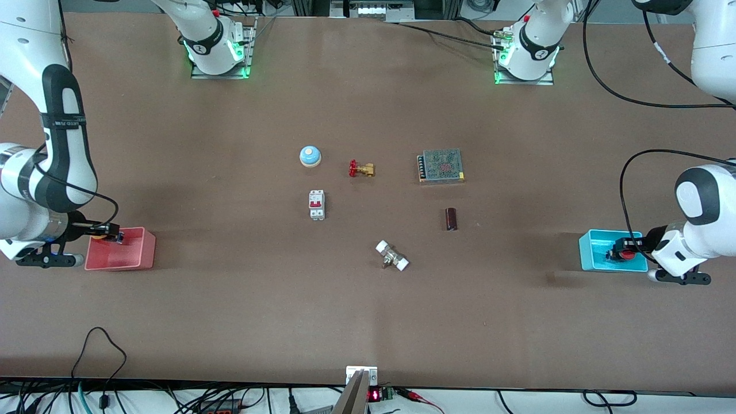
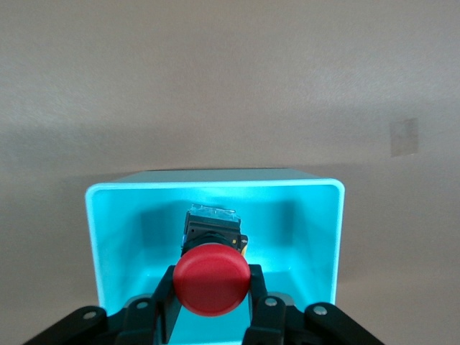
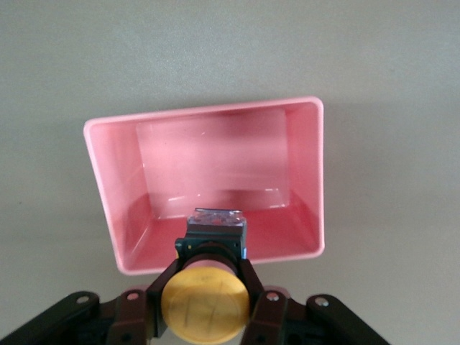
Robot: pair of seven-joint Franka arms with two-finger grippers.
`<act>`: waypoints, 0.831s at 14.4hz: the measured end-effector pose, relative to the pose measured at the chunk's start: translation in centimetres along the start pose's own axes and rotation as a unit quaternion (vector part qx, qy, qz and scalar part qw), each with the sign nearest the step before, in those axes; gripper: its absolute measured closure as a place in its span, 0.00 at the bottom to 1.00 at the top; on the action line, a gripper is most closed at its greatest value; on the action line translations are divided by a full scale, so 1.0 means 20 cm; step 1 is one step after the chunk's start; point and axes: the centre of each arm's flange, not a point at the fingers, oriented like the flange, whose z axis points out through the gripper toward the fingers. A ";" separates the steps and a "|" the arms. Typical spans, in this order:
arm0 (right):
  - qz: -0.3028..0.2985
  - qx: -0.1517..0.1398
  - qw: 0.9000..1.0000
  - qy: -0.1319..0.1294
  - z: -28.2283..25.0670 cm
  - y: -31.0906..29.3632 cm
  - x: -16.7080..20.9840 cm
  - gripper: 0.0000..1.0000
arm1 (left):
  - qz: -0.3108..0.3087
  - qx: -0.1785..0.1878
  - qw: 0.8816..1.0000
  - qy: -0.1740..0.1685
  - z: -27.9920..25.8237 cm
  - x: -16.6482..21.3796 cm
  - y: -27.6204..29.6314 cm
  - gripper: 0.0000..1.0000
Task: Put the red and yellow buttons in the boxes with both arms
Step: 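Carry the yellow button to the pink box while the left gripper carries red to cyan, then lower and release the yellow button while the left gripper releases the red button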
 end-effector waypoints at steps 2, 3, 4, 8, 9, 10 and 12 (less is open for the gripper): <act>-0.001 -0.003 1.000 0.003 0.03 0.00 0.02 0.64 | 0.001 -0.002 1.000 -0.003 0.03 0.00 0.00 0.59; -0.001 -0.004 1.000 0.003 0.05 0.00 0.03 0.64 | 0.001 -0.002 1.000 -0.004 0.03 0.00 0.01 0.59; -0.002 -0.005 1.000 0.002 0.07 0.00 0.05 0.64 | 0.002 -0.002 1.000 -0.004 0.03 0.00 0.01 0.58; 0.000 -0.007 1.000 -0.007 0.17 0.02 0.07 0.64 | 0.003 -0.001 1.000 0.002 0.01 0.02 0.01 0.41; 0.000 -0.008 1.000 -0.007 0.19 0.02 0.07 0.64 | 0.003 -0.001 1.000 0.004 -0.01 0.02 0.01 0.34; 0.000 -0.008 1.000 -0.008 0.21 0.01 0.08 0.64 | 0.004 0.000 1.000 0.007 -0.02 0.03 0.02 0.34; -0.001 -0.008 1.000 -0.011 0.23 0.01 0.08 0.64 | 0.007 0.002 1.000 0.022 -0.09 0.06 0.03 0.22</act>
